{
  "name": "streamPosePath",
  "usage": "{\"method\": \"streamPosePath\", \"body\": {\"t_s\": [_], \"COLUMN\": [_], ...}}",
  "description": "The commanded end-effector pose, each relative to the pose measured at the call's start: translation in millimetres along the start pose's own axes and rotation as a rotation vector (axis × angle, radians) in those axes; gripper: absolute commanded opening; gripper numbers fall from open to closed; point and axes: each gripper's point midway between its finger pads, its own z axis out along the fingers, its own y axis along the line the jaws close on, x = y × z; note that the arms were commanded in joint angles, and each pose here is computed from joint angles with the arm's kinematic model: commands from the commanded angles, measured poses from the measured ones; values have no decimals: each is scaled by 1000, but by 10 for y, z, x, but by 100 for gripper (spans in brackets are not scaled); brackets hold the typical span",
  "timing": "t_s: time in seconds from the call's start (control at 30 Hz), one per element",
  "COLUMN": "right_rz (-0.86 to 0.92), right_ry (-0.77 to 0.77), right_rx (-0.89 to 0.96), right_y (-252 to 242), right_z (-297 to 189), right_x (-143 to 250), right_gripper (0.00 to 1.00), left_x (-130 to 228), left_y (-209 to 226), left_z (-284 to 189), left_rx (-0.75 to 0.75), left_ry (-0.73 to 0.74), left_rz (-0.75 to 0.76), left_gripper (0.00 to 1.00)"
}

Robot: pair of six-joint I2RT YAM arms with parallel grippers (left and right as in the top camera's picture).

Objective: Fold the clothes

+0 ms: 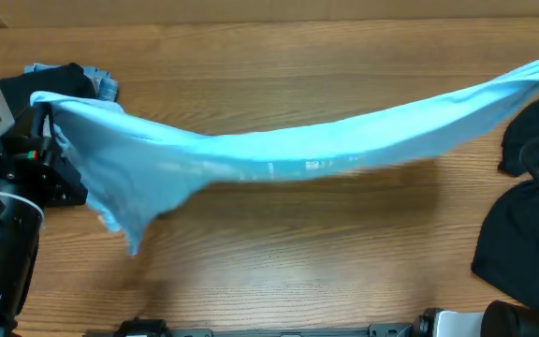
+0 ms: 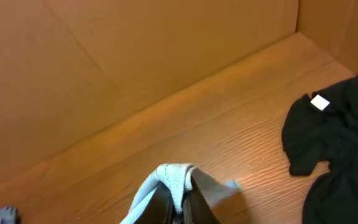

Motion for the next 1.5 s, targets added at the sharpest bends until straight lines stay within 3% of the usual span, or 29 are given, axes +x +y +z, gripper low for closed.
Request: {"method": "streamPosePath", "body": {"t_s": [0.0, 0.17, 0.23, 0.27, 0.3, 0.33, 0.4, 0.47, 0.53, 0.6, 0.77, 0.9, 1.13, 1.23, 1.3, 1.37, 1.47], "right_rz": [1, 10, 11, 10, 10, 12, -1, -6, -8, -1, -22, -44, 11, 71, 154, 196, 210], "right_ry": [46, 385, 372, 338, 263, 171, -26, -95, -99, -30, 246, 528, 993, 1085, 1070, 1032, 1002], "right_rx": [45, 131, 24, -12, -53, -82, -139, -155, -138, -89, 238, 299, 421, 468, 504, 508, 493], "right_y": [-74, -286, -109, -40, 51, 144, 321, 356, 327, 224, -431, -658, -1252, -1514, -1702, -1754, -1709], "right_z": [357, 2096, 2721, 2797, 2819, 2687, 2181, 1880, 1746, 1767, 1866, 2277, 2408, 2280, 2065, 1891, 1730], "right_x": [-44, 423, 424, 348, 160, -95, -643, -818, -814, -639, 59, 754, 2026, 2271, 2252, 2186, 2154], "right_gripper": [4, 4, 4, 4, 4, 4, 4, 4, 4, 4, 4, 4, 4, 4, 4, 4, 4], "left_x": [95, 891, 1131, 1160, 1097, 814, -22, -725, -1023, -951, 296, 1493, 2844, 3190, 3482, 3599, 3582], "left_y": [68, 145, 65, 35, 21, 10, -45, 0, 25, -50, -260, -428, -706, -772, -672, -538, -509], "left_z": [507, 2148, 2790, 2984, 3108, 3172, 2906, 2468, 2132, 1991, 2032, 1943, 1654, 1403, 1275, 1292, 1341], "left_rx": [-47, -81, -17, 11, 26, 30, 47, 44, 51, 94, 168, 182, 246, 257, 185, 72, 21], "left_ry": [88, 396, 417, 413, 393, 326, 120, -66, -143, -98, 397, 864, 1337, 1489, 1586, 1599, 1551], "left_rz": [19, 31, 14, 4, -3, -2, 4, 7, 9, 16, -19, -9, 105, 155, 202, 199, 173], "left_gripper": [4, 4, 4, 4, 4, 4, 4, 4, 4, 4, 4, 4, 4, 4, 4, 4, 4]}}
